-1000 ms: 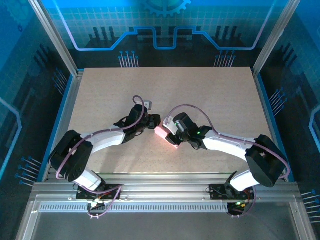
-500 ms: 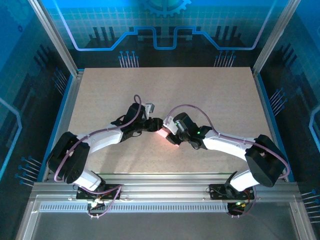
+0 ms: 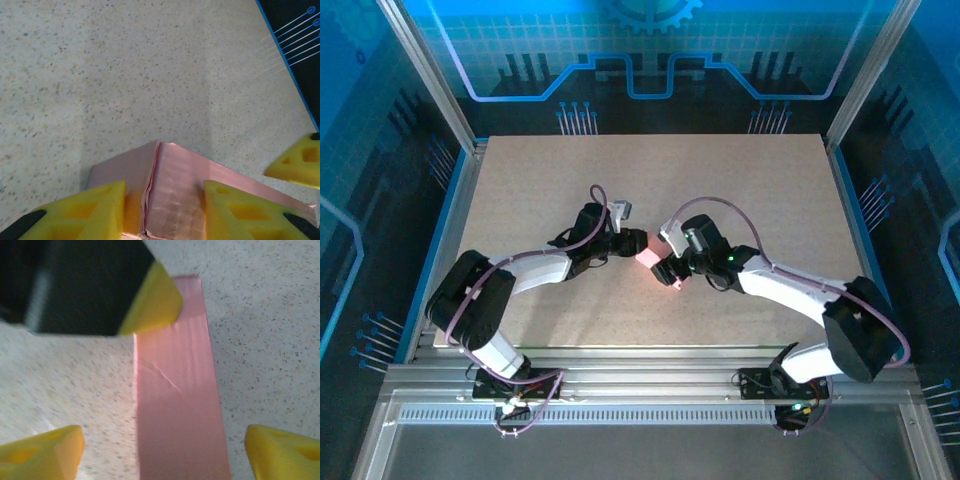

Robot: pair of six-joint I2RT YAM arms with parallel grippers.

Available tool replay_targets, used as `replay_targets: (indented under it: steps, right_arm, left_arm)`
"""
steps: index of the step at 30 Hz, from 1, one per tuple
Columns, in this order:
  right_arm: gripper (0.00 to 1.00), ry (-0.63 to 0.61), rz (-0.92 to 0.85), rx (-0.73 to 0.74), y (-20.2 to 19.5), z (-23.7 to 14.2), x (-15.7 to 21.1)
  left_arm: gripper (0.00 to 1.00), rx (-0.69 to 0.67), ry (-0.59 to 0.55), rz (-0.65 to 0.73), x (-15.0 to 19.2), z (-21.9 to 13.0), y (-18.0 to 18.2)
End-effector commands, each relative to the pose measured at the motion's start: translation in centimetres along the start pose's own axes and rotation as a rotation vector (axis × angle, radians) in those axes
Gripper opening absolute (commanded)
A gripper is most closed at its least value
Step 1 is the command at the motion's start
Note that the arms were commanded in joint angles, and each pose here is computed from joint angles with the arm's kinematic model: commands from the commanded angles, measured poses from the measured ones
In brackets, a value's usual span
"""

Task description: Fold the paper box

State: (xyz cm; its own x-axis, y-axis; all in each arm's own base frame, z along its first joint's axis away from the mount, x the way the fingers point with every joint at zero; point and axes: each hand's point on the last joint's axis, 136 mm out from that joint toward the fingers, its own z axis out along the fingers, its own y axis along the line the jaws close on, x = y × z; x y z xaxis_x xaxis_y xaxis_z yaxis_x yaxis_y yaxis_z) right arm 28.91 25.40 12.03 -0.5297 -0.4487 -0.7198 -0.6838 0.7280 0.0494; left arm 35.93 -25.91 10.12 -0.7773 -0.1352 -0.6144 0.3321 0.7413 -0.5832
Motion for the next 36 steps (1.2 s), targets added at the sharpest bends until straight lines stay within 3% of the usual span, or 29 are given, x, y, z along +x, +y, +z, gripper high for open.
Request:
replay_targets:
  steps: [1,4,8,13,18,28,32,34,36]
  right_arm:
    - [0.90,-0.097,0.184,-0.015,-0.2,-3.1,-2.3]
    - [0.92,-0.163,0.452,-0.001,-2.4,-5.5,-2.0]
    - [0.88,-0.114,0.846,-0.033,-4.8,-6.5,1.3]
    - [0.80,-0.054,1.075,-0.209,-3.6,-6.0,2.5]
    - [0.73,0.026,1.119,-0.247,-2.9,-4.7,3.4]
    - [0.48,0.130,1.144,-0.188,-3.9,-2.6,6.3]
    - [0.28,0.132,1.169,-0.177,-4.5,-2.7,7.1]
    - [0.33,0.126,1.150,-0.186,-4.5,-3.0,6.6]
    - [0.57,0.100,1.081,-0.202,-4.6,-3.6,5.3]
  left_arm:
    - [0.41,-0.146,0.202,-0.100,7.1,0.7,5.0]
    - [0.41,-0.167,0.217,-0.092,7.5,0.7,5.5]
    - [0.41,-0.171,0.236,-0.083,7.8,0.8,5.5]
    - [0.41,-0.172,0.251,-0.064,7.9,1.2,5.4]
    - [0.41,-0.169,0.254,-0.061,8.0,1.4,5.3]
    - [0.41,-0.176,0.259,-0.052,8.0,1.2,5.2]
    - [0.40,-0.178,0.265,-0.054,8.1,1.4,5.4]
    - [0.38,-0.176,0.267,-0.053,8.3,1.4,5.4]
    - [0.37,-0.174,0.267,-0.056,8.2,1.4,5.3]
